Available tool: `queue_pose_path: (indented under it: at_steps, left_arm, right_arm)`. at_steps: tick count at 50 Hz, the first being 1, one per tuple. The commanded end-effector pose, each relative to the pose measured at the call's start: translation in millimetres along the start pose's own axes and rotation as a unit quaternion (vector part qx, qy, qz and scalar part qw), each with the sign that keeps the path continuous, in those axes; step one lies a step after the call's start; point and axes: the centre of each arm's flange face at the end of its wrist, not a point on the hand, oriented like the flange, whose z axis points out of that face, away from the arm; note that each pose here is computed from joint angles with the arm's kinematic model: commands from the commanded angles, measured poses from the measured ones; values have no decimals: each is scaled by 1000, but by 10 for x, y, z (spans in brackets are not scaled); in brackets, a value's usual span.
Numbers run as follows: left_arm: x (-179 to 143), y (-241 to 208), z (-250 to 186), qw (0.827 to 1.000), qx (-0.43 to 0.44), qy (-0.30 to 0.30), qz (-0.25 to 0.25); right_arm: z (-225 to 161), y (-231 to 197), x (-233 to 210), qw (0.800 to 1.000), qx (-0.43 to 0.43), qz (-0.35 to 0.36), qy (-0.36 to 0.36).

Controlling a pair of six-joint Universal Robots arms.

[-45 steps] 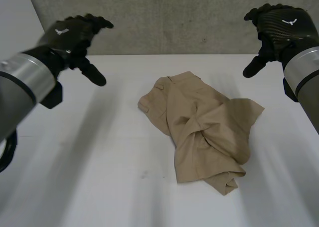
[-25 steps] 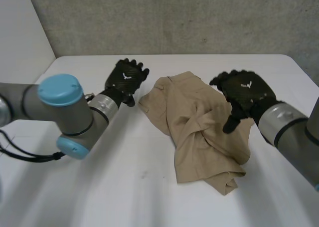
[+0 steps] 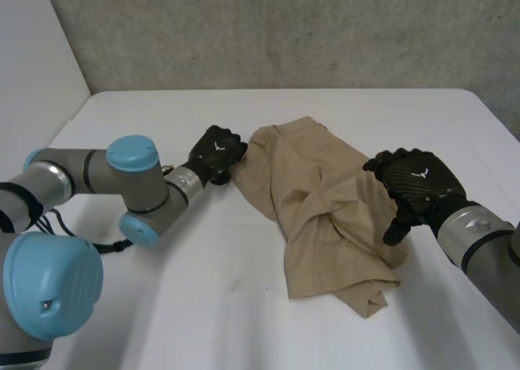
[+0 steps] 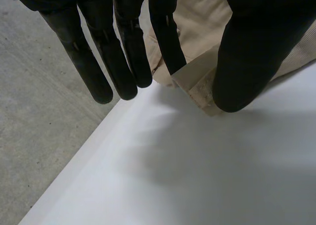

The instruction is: Fold the shorts.

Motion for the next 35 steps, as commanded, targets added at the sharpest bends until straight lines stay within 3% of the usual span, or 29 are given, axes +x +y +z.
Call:
queue_pose_path:
  at_steps: [1,9,12,16,17,22,28,31,35]
  left_arm:
    - [12,6,27,1000,4,-1,2]
    - [4,-35,32,1000,3,-12,5]
    - [-129,-79,20,998,-14,-57,9]
    - [-554,-278,-42,986,-26,-165,18]
    - [-811,-371,-100,977,-22,-212,18]
    - [-1423,-904,-359,955,52,-292,25]
    - [-1559,-1688,-529,940,211,-267,-3]
    - [-1347,-2071,-548,939,276,-200,-40]
    - [-940,-2250,-500,944,306,-102,-68]
  right_arm:
    - [2,6,-7,1000,-1,0,-2]
    - [-4,18,-15,1000,-2,0,-3]
    - [-1,18,-9,1000,-2,1,-2]
    - [-2,21,-10,1000,-2,1,-2]
    - [-2,22,-9,1000,-2,1,-2]
    - [-4,29,-12,1000,-3,1,-2]
    - [-14,14,8,1000,0,8,6]
    - [-19,0,39,1000,3,8,15]
    - [-27,-19,186,999,6,10,49]
